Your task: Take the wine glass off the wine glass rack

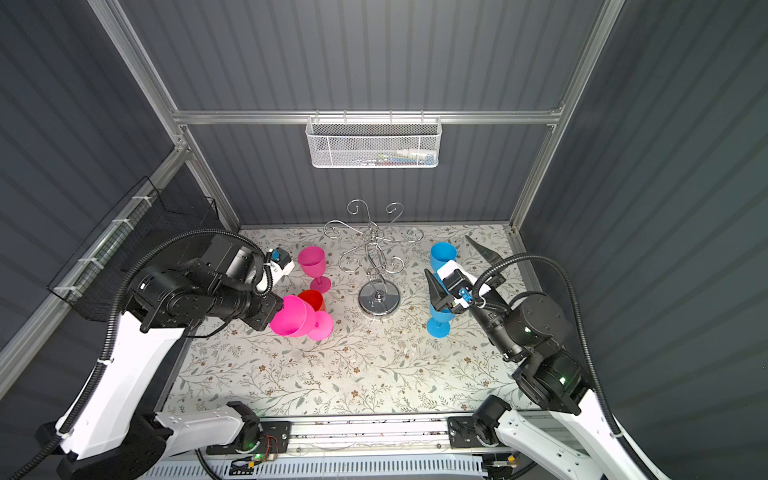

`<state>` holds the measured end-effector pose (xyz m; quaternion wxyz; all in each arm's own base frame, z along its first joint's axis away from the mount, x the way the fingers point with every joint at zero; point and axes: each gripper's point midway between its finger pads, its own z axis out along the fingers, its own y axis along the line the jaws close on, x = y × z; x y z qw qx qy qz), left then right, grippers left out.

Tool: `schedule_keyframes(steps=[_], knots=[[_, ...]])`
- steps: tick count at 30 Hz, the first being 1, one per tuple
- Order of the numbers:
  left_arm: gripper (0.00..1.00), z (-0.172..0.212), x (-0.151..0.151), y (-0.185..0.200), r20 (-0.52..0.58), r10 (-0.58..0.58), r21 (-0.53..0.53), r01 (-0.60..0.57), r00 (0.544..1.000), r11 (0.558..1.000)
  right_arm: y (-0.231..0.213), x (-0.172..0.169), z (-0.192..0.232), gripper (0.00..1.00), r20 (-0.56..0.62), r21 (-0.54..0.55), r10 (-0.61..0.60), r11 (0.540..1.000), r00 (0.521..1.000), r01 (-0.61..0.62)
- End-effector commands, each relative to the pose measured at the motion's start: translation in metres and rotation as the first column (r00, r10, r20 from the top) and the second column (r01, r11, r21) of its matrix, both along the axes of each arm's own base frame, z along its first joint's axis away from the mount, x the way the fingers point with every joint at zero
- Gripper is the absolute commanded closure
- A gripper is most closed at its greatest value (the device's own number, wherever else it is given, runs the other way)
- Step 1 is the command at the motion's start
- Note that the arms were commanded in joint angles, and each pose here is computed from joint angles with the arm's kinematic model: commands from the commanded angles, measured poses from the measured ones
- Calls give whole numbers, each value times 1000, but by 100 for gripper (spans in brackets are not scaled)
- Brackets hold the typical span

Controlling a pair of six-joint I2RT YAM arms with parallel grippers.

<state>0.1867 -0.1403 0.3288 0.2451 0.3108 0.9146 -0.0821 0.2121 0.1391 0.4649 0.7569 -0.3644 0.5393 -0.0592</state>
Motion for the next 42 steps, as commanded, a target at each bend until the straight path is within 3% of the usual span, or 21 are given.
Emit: schedule_keyframes(steps=[1, 7, 16, 29, 42], knots=[[100, -6, -8, -26, -59, -65, -88, 59, 996, 994, -2, -1, 2, 1, -5, 18, -7, 1000, 1000, 7], [100, -29, -16, -63, -116, -125, -111, 112, 985, 987, -3, -1, 1, 1, -12, 20, -11, 1000, 1000, 11], [100, -76, -33, -96, -216, -161, -27, 159, 963, 987, -3, 0, -1, 1, -27, 22, -9, 1000, 1000, 9], [100, -124, -24, -103, -201, -64, 93, 84, 977, 992, -3, 0, -6, 1, -48, 17, -12, 1000, 999, 13], [100, -164, -23, -110, -261, -49, 206, 105, 964, 973, -7, -1, -12, 1, -64, 16, -23, 1000, 998, 24]])
